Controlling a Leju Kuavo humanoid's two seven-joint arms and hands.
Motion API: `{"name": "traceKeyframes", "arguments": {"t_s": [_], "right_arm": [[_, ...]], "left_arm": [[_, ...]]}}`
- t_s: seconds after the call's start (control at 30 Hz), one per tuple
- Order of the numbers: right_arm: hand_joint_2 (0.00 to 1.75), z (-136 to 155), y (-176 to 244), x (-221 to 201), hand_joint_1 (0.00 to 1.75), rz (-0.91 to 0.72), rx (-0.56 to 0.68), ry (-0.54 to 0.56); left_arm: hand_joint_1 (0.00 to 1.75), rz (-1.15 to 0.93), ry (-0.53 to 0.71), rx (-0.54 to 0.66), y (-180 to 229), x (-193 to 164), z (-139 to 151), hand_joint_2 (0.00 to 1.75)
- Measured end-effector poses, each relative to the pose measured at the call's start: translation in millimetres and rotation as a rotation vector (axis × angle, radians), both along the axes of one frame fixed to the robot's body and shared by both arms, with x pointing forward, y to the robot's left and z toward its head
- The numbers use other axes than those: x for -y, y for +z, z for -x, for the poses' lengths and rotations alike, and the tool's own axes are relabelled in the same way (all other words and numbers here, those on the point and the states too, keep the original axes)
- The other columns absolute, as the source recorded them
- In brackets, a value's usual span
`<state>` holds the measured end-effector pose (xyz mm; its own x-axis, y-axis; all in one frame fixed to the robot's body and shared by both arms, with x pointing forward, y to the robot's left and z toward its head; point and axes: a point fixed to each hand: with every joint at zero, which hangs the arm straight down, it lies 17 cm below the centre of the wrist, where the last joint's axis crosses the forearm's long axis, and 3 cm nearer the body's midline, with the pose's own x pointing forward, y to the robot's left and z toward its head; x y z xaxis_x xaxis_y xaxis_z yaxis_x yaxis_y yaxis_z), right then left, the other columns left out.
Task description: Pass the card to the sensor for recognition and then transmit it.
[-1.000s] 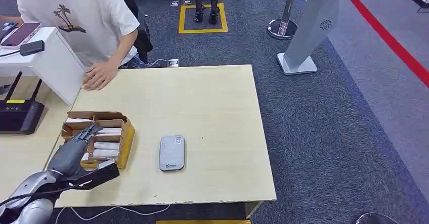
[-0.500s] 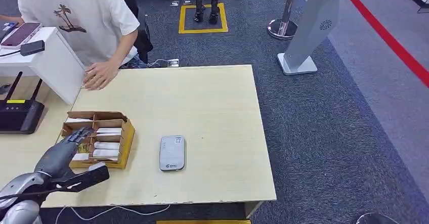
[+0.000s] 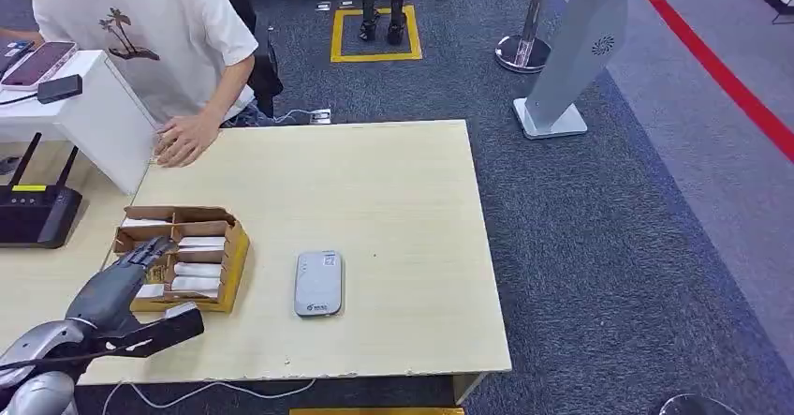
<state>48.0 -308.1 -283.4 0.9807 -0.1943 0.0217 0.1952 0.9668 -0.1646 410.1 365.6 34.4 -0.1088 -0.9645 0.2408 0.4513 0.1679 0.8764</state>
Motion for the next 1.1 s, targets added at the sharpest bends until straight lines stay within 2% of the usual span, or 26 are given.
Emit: {"name": "traceKeyframes", "arguments": {"t_s": [0.07,0.1,0.13,0.17,1.1], "right_arm": [[0.00,0.0,0.0,-0.3,0.00,0.000,0.000,0.000],[0.00,0.0,0.0,-0.3,0.00,0.000,0.000,0.000],[0.00,0.0,0.0,-0.5,0.00,0.000,0.000,0.000],[0.00,0.0,0.0,-0.5,0.00,0.000,0.000,0.000],[0.00,0.1,-0.1,-5.2,0.00,-0.014,0.002,-0.005]], "left_arm": [[0.00,0.001,-0.001,0.000,-0.1,0.8,0.0,1.75],[0.31,0.001,-0.001,0.000,-0.1,1.0,-0.2,1.75],[0.70,0.000,-0.002,0.000,0.0,1.2,-0.2,1.75],[1.75,0.000,-0.002,0.001,0.1,1.2,-0.3,1.75],[1.75,0.022,-0.001,0.032,3.9,8.6,-3.7,1.75]]}}
